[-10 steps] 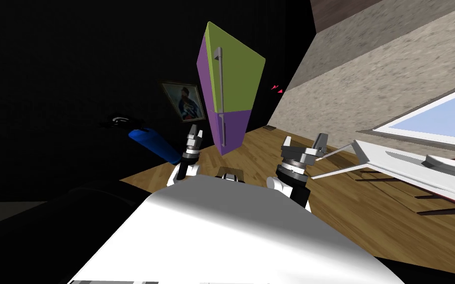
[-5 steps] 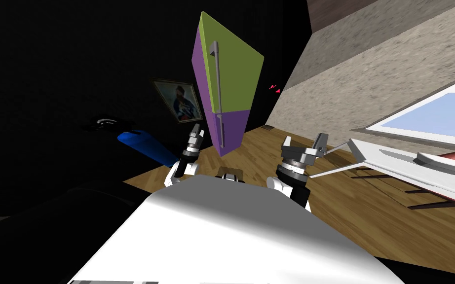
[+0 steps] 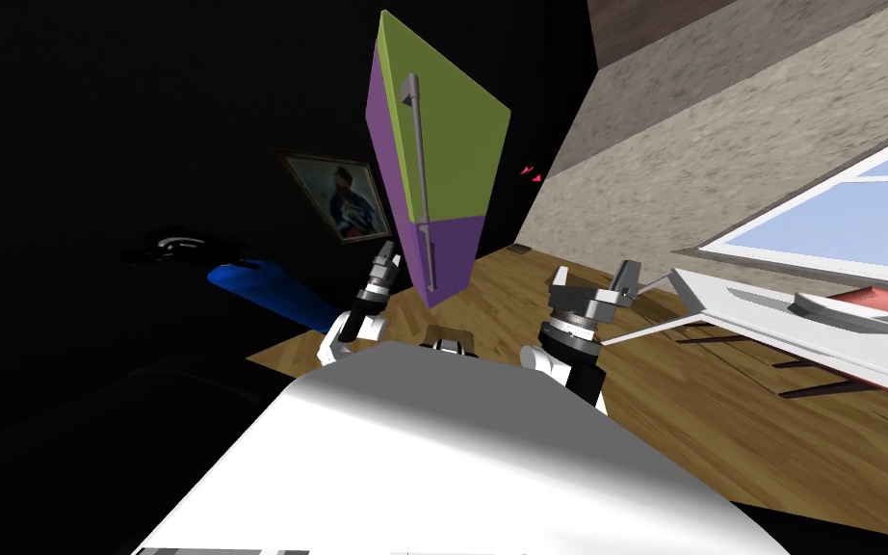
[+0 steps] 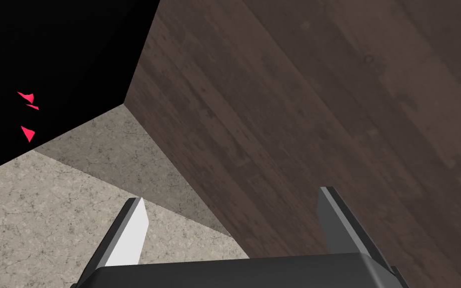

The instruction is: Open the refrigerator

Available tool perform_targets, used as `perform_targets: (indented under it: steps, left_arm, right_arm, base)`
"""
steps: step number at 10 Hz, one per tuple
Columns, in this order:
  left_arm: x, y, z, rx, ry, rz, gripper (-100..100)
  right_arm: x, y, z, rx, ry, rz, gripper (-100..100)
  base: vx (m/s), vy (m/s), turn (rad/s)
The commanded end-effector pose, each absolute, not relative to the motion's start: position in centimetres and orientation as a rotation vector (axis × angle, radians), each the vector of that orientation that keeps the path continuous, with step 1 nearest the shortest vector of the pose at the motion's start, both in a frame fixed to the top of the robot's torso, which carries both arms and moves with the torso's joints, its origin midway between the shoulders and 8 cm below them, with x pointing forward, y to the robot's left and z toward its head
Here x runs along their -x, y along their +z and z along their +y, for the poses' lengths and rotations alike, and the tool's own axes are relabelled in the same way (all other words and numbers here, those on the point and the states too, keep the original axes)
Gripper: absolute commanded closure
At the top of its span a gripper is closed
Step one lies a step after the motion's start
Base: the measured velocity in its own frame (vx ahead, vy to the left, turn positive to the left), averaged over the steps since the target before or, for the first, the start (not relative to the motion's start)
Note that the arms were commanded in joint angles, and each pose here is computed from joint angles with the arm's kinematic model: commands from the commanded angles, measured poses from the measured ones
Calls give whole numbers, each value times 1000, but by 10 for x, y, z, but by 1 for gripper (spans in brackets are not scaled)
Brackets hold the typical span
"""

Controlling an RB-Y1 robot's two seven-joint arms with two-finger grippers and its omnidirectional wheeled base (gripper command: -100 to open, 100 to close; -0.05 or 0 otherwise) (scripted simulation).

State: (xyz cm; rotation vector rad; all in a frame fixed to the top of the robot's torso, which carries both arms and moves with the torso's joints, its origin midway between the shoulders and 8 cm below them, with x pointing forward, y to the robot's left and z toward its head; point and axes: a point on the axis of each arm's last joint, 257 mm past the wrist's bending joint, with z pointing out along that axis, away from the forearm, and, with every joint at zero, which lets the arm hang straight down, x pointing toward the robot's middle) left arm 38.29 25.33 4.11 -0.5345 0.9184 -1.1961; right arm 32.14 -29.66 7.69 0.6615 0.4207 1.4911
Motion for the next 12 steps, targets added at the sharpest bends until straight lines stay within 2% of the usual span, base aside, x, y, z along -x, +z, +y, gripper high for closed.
perform_targets:
  steps: [1,12]
  left_arm:
    - [-391,35,255,565,-1181,962,-100]
    - [-419,5,265,677,-1095,1128,-100]
  right_arm:
    - [-321,77,-297,-661,1491,421,0]
    - [-321,77,-297,-661,1491,421,0]
  base:
    - [67,7,-54]
    - [65,17,-57]
